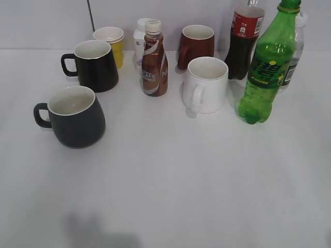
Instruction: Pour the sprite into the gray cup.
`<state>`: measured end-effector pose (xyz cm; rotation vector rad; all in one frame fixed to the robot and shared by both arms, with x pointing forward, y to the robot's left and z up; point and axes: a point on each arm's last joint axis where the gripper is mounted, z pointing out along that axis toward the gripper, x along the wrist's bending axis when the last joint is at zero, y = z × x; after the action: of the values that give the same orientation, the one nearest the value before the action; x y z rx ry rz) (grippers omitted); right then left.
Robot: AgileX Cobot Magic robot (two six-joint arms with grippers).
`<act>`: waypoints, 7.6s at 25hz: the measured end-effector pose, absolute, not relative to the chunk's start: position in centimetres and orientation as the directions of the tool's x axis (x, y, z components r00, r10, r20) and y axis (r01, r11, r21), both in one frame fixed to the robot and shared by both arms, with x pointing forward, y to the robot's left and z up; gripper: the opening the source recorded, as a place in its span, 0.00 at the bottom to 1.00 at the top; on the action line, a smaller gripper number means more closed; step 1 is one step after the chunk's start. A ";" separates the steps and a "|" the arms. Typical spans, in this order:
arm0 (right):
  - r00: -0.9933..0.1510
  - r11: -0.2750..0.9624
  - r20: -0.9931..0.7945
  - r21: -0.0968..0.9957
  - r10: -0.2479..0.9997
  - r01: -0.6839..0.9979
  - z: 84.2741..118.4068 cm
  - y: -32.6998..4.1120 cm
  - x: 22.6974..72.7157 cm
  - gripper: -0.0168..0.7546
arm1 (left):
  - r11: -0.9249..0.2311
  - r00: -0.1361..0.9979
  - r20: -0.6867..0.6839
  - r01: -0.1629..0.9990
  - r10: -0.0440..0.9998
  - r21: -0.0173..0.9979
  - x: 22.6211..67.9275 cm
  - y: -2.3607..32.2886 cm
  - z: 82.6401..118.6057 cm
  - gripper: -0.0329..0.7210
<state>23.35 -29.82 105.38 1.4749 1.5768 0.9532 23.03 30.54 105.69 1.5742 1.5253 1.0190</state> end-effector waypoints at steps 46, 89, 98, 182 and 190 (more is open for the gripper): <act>-0.042 0.053 -0.039 0.902 0.998 0.429 105.4 -29.8 23.3 0.78 | 0.058 0.048 -0.060 0.041 0.997 0.997 27.9 29.7 109.7 0.34; -0.042 0.053 -0.039 0.902 0.998 0.429 105.4 -29.8 23.3 0.78 | -0.165 0.440 0.057 0.210 0.896 0.964 50.1 25.5 89.8 0.41; -0.029 0.006 0.006 0.911 1.000 0.413 105.7 -29.8 23.3 0.78 | -0.192 0.503 0.077 0.182 0.861 0.964 50.8 23.3 90.1 0.10; -0.461 0.846 -0.879 0.336 0.124 -0.413 105.4 -13.0 50.5 0.56 | -0.354 0.752 0.255 -0.030 0.608 0.935 46.1 13.4 101.3 0.10; -0.266 0.832 -0.964 0.153 0.007 -0.533 106.5 -12.6 50.7 0.56 | -0.316 0.751 0.272 -0.089 0.602 0.944 45.6 13.5 102.5 0.10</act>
<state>50.69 -12.62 106.48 -0.4041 1.7784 0.5434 45.64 13.48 102.52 1.7688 0.4028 0.7285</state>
